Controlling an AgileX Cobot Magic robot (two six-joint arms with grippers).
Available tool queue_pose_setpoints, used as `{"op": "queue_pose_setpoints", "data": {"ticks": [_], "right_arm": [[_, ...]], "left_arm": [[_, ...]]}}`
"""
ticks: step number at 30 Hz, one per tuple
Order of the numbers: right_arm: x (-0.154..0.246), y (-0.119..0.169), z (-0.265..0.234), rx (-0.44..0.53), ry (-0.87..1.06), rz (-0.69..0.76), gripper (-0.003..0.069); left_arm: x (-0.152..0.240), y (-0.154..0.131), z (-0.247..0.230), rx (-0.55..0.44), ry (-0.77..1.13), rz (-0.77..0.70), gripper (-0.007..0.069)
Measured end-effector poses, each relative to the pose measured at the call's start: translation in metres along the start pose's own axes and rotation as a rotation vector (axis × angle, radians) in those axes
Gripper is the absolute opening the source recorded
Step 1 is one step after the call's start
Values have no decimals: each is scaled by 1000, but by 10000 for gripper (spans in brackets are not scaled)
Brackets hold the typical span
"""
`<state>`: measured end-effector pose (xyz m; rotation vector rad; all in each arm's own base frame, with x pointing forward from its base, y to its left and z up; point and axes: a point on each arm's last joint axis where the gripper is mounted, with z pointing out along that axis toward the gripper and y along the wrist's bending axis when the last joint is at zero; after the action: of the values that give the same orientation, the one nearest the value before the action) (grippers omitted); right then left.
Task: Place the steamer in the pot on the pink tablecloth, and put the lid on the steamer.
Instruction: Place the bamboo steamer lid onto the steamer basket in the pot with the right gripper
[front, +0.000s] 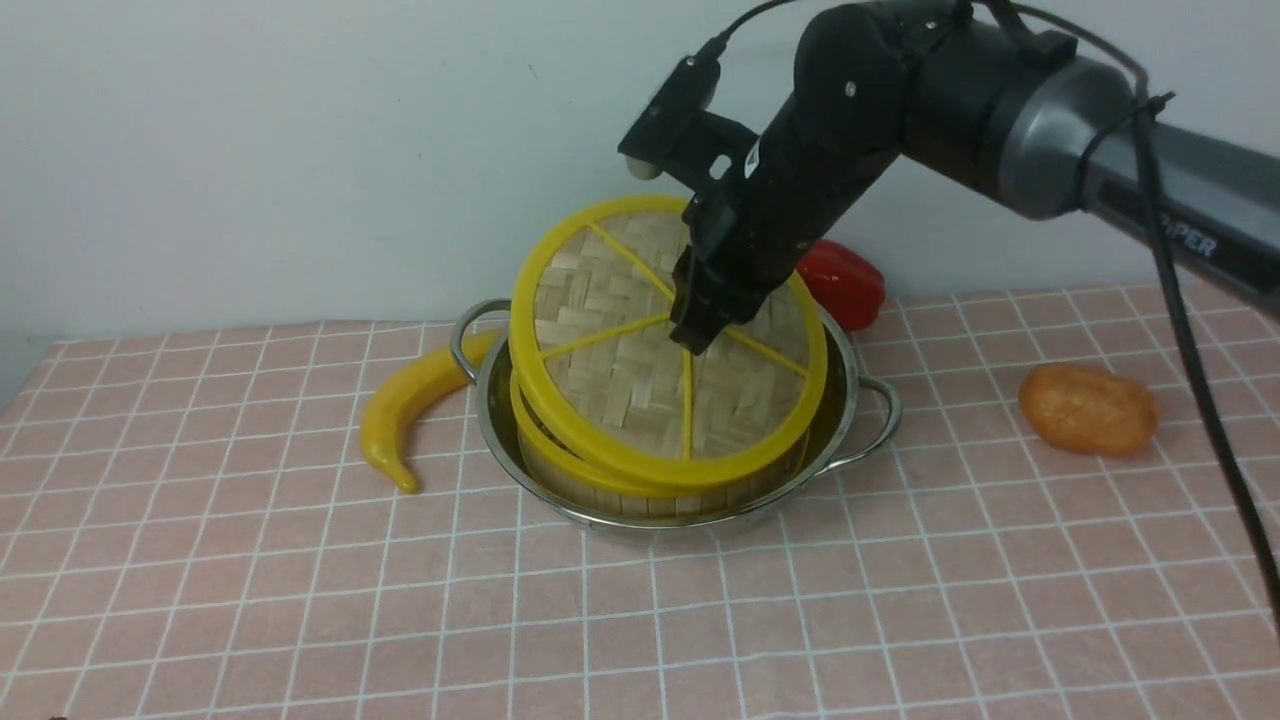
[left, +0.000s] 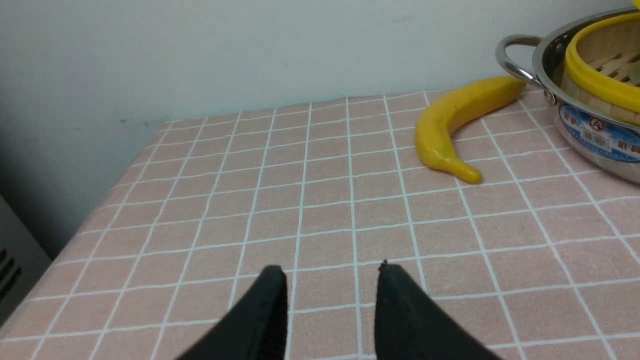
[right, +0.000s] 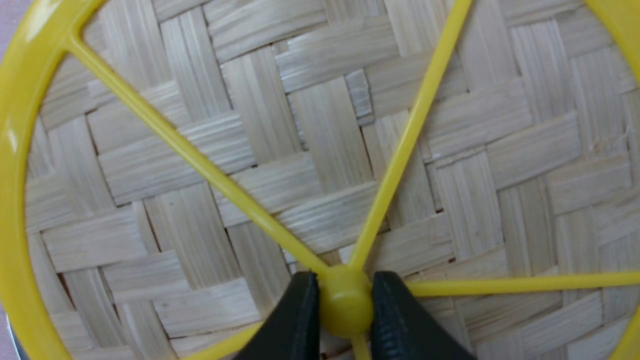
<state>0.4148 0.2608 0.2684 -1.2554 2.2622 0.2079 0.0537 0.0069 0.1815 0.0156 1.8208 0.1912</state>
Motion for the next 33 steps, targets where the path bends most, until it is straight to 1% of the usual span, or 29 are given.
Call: {"op": "queue_pose_setpoints", "data": {"ticks": [9,25,33], "right_arm": [[-1,-2,9,18,-24,-7,146],[-3,-4,24,21,-79,-26,146],[0,-4,42,18,-82,-12,145]], "left_arm": [[0,0,0,0,0,0,243],[0,0,0,0,0,0,243],[0,0,0,0,0,0,243]]}}
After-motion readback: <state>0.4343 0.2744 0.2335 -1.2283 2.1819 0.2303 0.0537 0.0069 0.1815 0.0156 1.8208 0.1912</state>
